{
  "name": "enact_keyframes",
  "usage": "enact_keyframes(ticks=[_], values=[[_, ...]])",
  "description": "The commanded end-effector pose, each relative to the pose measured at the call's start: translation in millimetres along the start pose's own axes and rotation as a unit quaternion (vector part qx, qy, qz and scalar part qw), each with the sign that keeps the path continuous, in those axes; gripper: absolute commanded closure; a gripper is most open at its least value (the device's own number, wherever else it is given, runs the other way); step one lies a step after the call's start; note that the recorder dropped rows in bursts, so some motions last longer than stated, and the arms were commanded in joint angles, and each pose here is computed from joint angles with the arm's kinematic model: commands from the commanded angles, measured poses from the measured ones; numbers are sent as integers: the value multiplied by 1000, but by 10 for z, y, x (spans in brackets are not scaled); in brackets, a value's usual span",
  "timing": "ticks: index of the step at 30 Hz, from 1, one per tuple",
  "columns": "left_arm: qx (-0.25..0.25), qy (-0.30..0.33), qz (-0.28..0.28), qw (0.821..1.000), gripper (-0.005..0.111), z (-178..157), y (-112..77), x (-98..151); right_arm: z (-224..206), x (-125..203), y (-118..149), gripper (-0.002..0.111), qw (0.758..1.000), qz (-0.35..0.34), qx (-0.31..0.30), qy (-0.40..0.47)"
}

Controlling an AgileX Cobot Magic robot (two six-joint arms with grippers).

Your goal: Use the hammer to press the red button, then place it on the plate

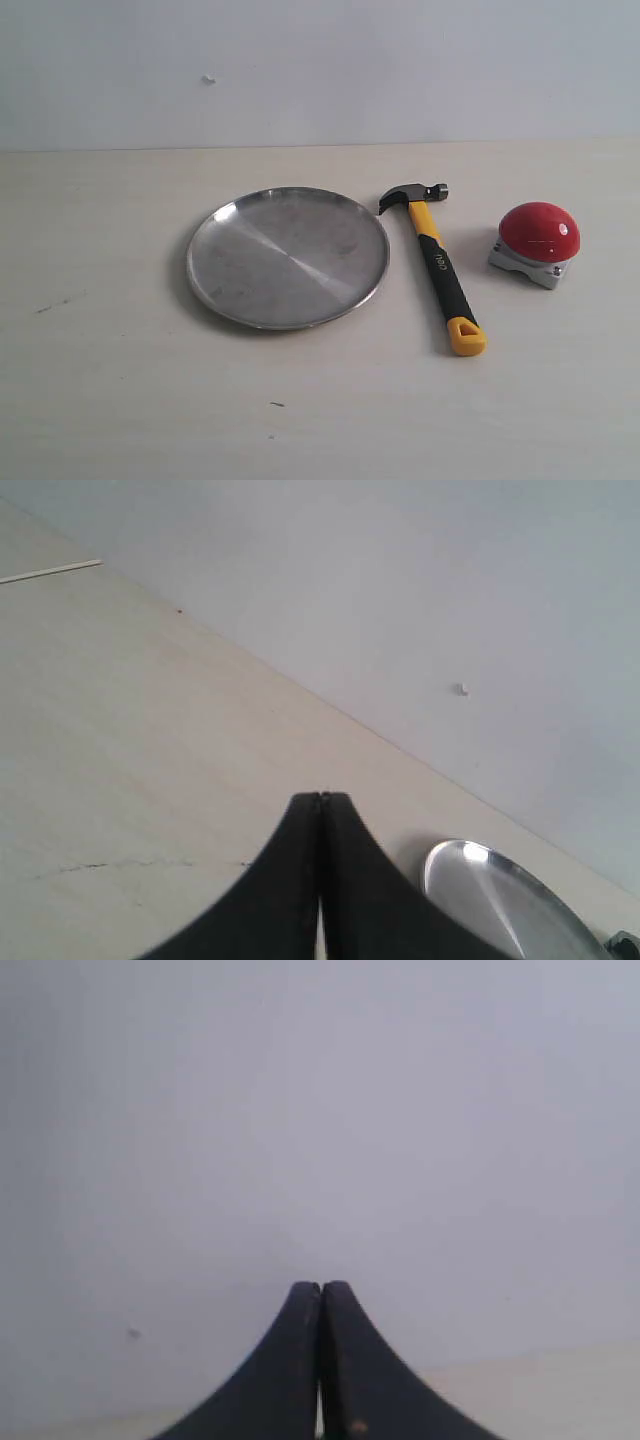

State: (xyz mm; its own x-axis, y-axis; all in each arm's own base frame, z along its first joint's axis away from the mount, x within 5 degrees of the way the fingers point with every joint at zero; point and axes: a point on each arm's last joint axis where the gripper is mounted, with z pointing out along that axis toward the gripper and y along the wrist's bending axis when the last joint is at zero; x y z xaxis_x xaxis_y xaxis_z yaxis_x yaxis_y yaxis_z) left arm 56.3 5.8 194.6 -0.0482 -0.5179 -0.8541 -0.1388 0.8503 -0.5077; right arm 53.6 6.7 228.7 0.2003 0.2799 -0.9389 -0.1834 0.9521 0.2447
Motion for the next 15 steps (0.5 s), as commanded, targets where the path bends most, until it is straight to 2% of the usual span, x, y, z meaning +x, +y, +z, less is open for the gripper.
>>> enact_keyframes(ticks=[1,5,7,9,12,15], values=[[5,-4,1,1000,107,-7,-9,-10,-12,-95,-15,108,986,157,-2,-60],[5,-4,1,1000,107,-7,-9,-10,-6,-25,-19,108,988,151,7,-22],[5,-4,1,1000,107,-7,-9,-10,-6,22,-20,108,993,113,11,4],[5,-4,1,1000,107,-7,-9,-10,-6,4,-17,108,996,92,8,-6],[5,-4,1,1000,107,-7,-9,-10,36,-408,92,108,996,74,-7,-47],[5,-4,1,1000,107,-7,-9,-10,230,-741,188,108,999,49,-1,-16]])
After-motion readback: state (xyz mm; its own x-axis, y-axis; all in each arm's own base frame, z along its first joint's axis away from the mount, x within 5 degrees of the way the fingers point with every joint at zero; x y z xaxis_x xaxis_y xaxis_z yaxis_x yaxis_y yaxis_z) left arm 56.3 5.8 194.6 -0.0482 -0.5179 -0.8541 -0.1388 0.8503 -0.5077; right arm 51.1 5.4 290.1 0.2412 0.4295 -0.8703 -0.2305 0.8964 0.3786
